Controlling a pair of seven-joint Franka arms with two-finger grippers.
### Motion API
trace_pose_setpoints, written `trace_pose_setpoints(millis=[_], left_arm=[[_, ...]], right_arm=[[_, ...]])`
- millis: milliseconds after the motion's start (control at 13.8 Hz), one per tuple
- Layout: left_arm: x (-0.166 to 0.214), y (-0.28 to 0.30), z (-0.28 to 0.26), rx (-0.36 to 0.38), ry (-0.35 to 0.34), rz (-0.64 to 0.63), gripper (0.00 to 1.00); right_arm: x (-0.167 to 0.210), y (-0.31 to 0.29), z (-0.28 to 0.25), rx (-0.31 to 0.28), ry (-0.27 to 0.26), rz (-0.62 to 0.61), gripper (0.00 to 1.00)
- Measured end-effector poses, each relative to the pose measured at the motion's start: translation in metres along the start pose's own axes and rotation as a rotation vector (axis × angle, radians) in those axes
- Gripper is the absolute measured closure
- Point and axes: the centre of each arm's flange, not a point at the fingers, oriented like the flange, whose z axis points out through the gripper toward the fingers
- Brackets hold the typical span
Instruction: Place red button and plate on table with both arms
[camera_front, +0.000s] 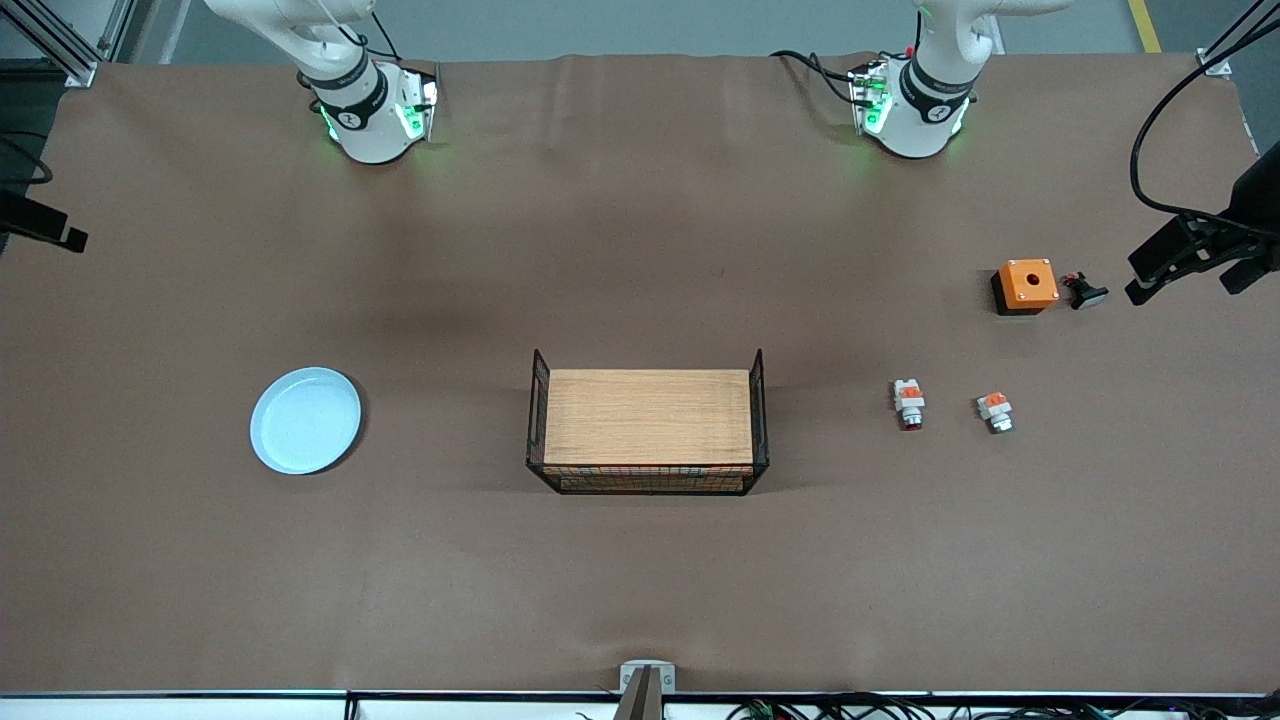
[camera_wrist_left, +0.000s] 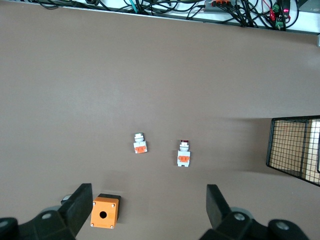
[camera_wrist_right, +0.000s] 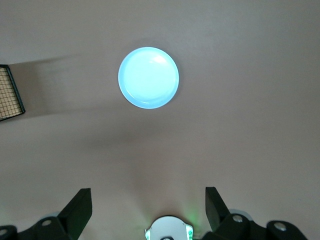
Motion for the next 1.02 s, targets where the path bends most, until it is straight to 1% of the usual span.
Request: trace_pose_setpoints(millis=[145, 363, 653, 1016], left_arm=[[0.000, 0.000, 0.000, 0.000, 0.000, 0.000, 0.00], [0.000, 0.000, 0.000, 0.000, -0.002, 0.000, 0.00], [-0.009, 0.004, 0.000, 0.009, -0.068, 0.010, 0.00], [-0.017, 0.008, 0.002, 0.019, -0.136, 0.019, 0.00]], right_arm=[[-0.015, -0.006, 0.006, 0.009, 0.036, -0.018, 0.00], [-0.030, -0.012, 0.007, 0.014, 0.050, -0.036, 0.00], [-0.031, -0.017, 0.008, -0.001, 0.057, -0.050, 0.00], [-0.029, -0.012, 0.007, -0.027, 0.072, -0.097, 0.00]])
